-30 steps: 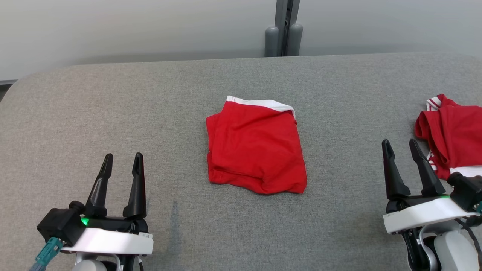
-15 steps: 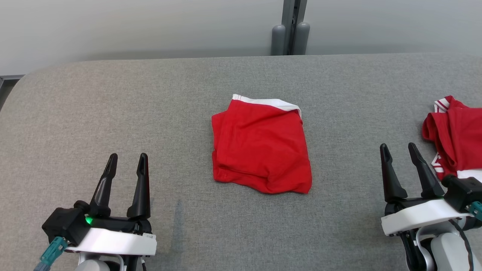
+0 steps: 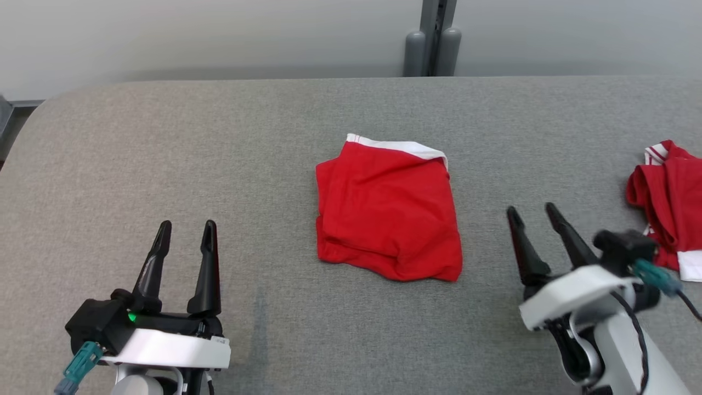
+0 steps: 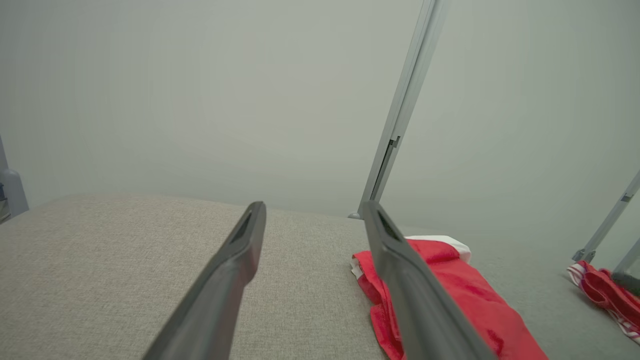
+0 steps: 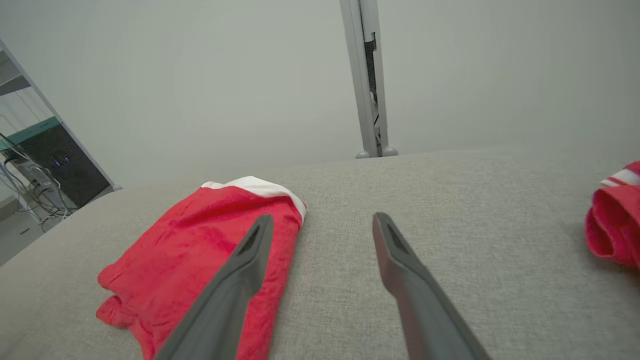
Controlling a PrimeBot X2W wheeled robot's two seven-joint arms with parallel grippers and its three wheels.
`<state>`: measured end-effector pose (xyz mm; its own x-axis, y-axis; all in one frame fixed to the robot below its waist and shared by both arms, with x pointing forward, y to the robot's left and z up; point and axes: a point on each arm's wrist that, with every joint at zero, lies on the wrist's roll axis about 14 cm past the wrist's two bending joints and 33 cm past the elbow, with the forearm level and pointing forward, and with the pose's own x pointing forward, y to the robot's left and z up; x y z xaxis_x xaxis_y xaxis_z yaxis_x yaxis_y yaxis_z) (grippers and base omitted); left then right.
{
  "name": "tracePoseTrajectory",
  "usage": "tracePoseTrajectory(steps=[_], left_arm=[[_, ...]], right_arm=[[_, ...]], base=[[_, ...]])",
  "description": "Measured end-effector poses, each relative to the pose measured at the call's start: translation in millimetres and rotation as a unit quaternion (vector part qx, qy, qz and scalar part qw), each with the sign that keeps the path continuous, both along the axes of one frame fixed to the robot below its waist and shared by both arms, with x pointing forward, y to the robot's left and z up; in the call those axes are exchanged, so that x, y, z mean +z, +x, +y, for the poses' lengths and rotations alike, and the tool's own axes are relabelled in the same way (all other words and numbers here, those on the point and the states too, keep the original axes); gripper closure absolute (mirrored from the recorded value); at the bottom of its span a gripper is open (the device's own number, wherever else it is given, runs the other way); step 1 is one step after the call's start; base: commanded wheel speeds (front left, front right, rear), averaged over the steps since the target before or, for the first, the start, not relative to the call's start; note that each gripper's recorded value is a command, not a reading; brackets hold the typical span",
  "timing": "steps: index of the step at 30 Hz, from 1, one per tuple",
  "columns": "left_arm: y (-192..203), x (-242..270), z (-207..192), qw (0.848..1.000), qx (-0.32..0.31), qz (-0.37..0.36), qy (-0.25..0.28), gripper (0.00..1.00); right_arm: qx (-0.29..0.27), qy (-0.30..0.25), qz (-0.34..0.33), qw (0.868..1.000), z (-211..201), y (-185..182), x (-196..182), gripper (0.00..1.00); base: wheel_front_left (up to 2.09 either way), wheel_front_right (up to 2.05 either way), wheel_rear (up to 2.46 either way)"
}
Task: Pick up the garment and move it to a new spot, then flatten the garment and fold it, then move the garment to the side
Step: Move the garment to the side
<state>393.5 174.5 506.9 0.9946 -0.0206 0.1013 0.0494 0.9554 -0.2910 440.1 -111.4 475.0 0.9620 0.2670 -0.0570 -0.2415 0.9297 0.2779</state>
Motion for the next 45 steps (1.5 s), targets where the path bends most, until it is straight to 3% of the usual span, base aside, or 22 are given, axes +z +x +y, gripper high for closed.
tracePoseTrajectory(steps=[6,12,16,19,24,25,26,27,31,39,45], left_arm=[[-3.3,-2.4,8.0,1.0,0.012,0.005,-0.002,0.0],[-10.6,-3.4,22.1,0.999,0.035,0.009,-0.006,0.0],[-17.0,-6.6,33.4,0.998,0.054,0.016,-0.006,0.0],[-20.6,-9.1,40.9,0.997,0.067,0.021,-0.007,0.0],[-24.1,-13.3,48.6,0.996,0.08,0.028,-0.008,0.0],[-24.3,-14.1,49.3,0.996,0.082,0.03,-0.008,0.0],[-24.4,-15.1,49.9,0.996,0.082,0.031,-0.007,0.0],[-24.3,-15.7,50.3,0.996,0.083,0.032,-0.007,0.0],[-22.5,-15.6,50.1,0.996,0.083,0.032,-0.007,0.0],[-19.2,-7.3,42.0,0.997,0.069,0.018,-0.003,0.0],[-14.0,0.4,25.2,0.999,0.04,0.004,0.001,0.0]], right_arm=[[0.063,0.004,0.066,0.996,38.2,24.4,-13.2,0.0],[0.087,0.003,0.147,0.985,53.8,46.4,-37.1,0.0],[0.101,0.012,0.214,0.972,67.0,52.1,-58.8,0.0],[0.119,0.006,0.278,0.953,77.3,45.5,-82.4,0.0],[0.13,0.023,0.32,0.938,88.9,44.4,-96.6,0.0],[0.132,0.03,0.325,0.936,91.9,43.4,-97.9,0.57],[0.136,0.034,0.328,0.934,94.8,42.8,-98.5,0.72],[0.139,0.035,0.328,0.934,97.0,43.2,-98.1,1.0],[0.142,0.043,0.317,0.937,100.4,43.9,-93.7,1.0],[0.137,0.047,0.241,0.96,97.8,50.5,-60.7,1.0],[0.145,0.045,0.204,0.967,90.9,37.6,-38.3,1.0]], base=[[0.0,0.0,0.0],[0.0,0.0,0.0],[0.0,0.0,0.0],[0.0,0.0,0.0],[0.0,0.0,0.0],[0.0,0.0,0.0],[0.0,0.0,0.0],[0.0,0.0,0.0],[0.0,0.0,0.0],[0.0,0.0,0.0],[0.0,0.0,0.0]])
